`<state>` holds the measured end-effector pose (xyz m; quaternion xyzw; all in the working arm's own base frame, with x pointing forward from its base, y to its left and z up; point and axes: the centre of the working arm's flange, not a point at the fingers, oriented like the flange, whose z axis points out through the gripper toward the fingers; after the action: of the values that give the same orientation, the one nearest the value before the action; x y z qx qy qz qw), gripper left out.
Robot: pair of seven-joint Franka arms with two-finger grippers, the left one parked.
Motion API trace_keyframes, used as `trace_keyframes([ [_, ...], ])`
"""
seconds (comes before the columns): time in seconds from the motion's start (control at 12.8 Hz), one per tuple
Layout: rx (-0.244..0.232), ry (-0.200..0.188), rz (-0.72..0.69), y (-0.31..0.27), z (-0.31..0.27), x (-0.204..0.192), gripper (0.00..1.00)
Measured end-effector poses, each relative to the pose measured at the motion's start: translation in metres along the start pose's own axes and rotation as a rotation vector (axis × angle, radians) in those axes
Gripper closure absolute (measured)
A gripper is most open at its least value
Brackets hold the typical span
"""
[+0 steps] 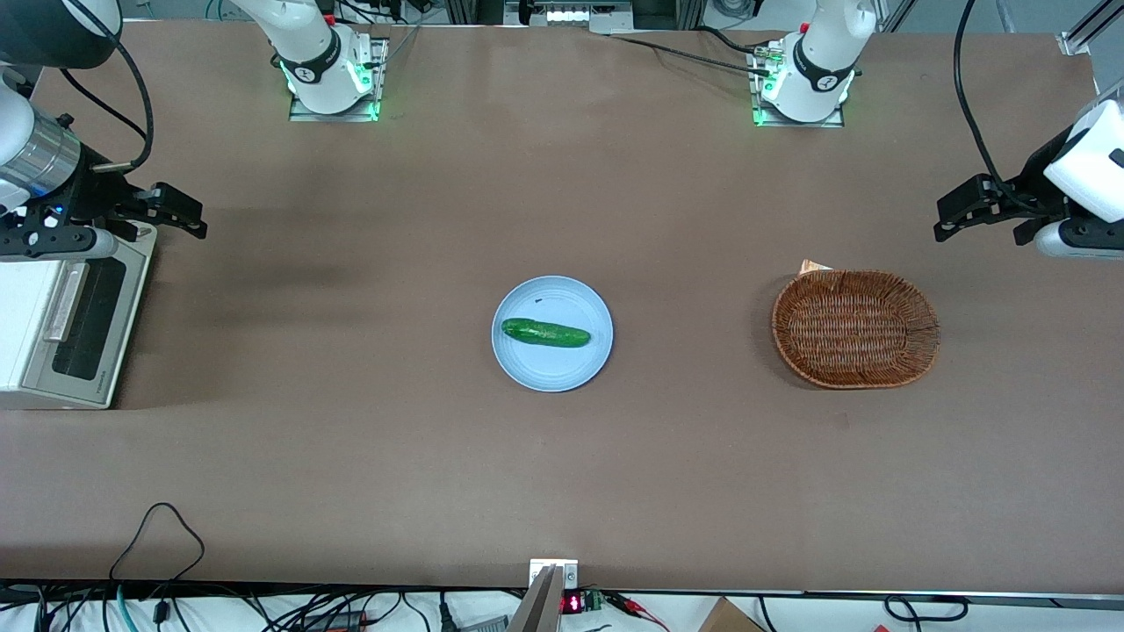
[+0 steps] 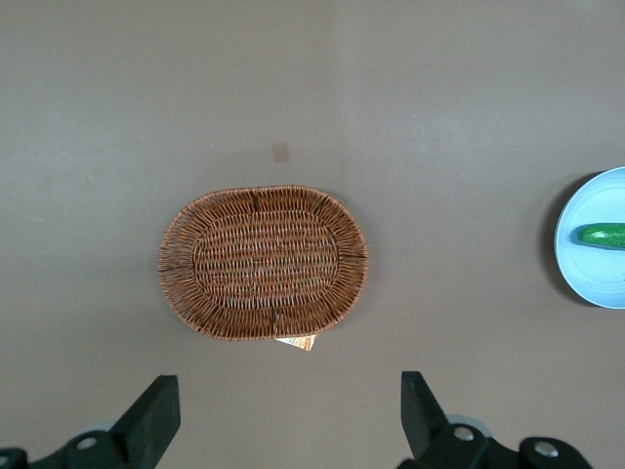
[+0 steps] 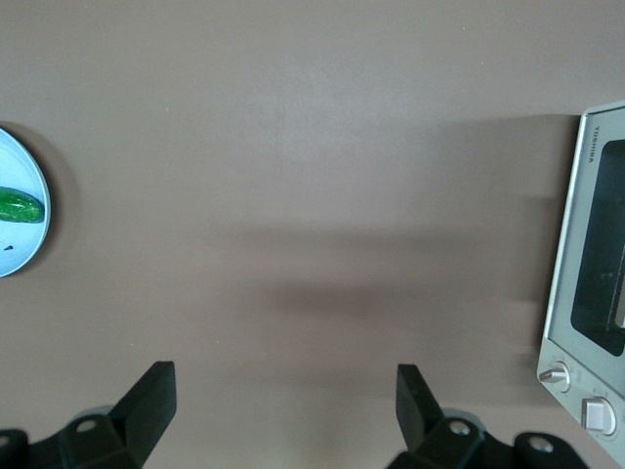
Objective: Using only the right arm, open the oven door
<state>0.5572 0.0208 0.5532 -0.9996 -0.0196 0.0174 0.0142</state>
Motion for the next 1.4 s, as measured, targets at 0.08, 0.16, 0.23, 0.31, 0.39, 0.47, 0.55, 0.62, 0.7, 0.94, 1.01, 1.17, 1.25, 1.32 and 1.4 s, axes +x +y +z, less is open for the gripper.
trace_keyframes([
  [0.08,0.0,0.0,-0.001,-0.0003,0.0003,0.0001,0.0],
  [0.16,0.0,-0.001,-0.001,-0.0005,0.0006,0.0003,0.0],
  [0.23,0.0,-0.002,-0.001,-0.0005,0.0011,0.0005,0.0],
  [0.31,0.0,-0.003,-0.001,-0.0005,0.0017,0.0007,0.0],
  [0.39,0.0,-0.005,-0.001,-0.0005,0.0026,0.0011,0.0],
  [0.47,0.0,-0.007,-0.002,-0.0005,0.0037,0.0016,0.0],
  [0.55,0.0,-0.009,-0.002,-0.0005,0.0043,0.002,0.0],
  [0.62,0.0,-0.009,-0.002,-0.0005,0.0046,0.0022,0.0],
  [0.7,0.0,-0.01,-0.002,-0.0005,0.0046,0.002,0.0],
  [0.94,0.0,-0.024,-0.002,-0.0007,0.0057,0.0005,0.0],
  [1.01,0.0,-0.025,-0.002,-0.001,0.0058,0.0005,0.07],
  [1.17,0.0,-0.026,-0.003,-0.001,0.006,0.0005,0.34],
  [1.25,0.0,-0.027,-0.004,-0.0011,0.0061,0.0004,0.44],
  [1.32,0.0,-0.028,-0.004,-0.0014,0.0061,0.0003,0.56],
  [1.4,0.0,-0.028,-0.005,-0.0018,0.0057,0.0003,0.68],
])
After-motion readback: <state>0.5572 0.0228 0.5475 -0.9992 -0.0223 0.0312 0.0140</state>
